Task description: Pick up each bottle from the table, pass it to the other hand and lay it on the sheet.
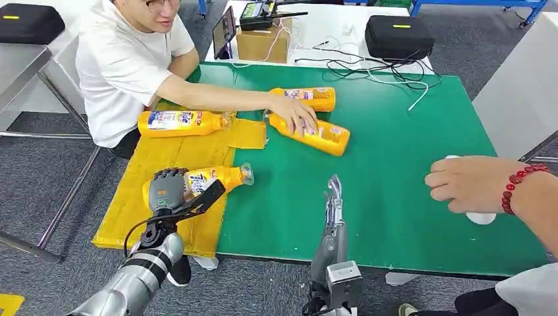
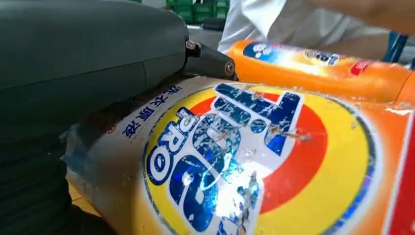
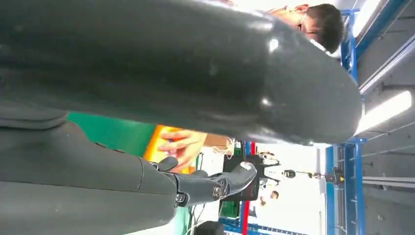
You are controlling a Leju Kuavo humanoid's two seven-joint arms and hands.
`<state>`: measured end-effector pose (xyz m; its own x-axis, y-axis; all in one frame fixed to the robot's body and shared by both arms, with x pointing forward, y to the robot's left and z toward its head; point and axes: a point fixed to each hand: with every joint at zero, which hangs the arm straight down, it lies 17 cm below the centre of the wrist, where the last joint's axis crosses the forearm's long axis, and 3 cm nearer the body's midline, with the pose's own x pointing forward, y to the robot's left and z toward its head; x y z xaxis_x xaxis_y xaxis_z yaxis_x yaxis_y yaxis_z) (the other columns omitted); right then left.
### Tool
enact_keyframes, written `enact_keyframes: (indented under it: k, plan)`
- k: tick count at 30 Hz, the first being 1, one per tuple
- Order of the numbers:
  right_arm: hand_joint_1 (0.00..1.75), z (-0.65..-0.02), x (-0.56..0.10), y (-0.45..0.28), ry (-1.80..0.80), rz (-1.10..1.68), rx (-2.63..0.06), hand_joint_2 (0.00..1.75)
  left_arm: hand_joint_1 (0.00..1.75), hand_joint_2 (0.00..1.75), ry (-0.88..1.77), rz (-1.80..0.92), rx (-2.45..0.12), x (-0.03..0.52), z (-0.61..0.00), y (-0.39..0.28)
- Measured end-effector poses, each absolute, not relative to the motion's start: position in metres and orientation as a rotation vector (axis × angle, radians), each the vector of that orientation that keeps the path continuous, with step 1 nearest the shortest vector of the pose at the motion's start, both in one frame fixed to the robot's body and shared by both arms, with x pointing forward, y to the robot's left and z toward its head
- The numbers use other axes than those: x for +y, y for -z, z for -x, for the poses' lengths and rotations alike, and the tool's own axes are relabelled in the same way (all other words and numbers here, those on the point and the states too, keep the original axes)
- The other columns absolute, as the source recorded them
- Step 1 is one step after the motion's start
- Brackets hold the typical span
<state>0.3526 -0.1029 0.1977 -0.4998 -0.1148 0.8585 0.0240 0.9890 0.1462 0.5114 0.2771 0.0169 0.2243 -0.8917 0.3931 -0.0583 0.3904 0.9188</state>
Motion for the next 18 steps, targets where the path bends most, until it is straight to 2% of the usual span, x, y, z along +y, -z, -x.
enact_keyframes:
  k: [1,2,11,18]
  plan:
    - [0.00,-0.353,-0.103,-0.197,0.168,-0.062,-2.086,0.00,0.00,1.75,0.746,-1.009,-1.201,0.277,-0.512,-0.015]
    - [0.00,-0.354,-0.104,-0.196,0.169,-0.058,-2.084,0.00,0.00,0.00,0.757,-0.997,-1.188,0.276,-0.514,-0.012]
    - [0.00,-0.360,-0.107,-0.193,0.166,-0.036,-2.064,0.00,0.00,0.00,0.908,-0.722,-1.131,0.245,-0.510,0.024]
    - [0.00,-0.361,-0.108,-0.193,0.166,-0.051,-2.068,0.00,0.00,0.00,0.730,-0.280,-1.315,0.192,-0.510,0.005]
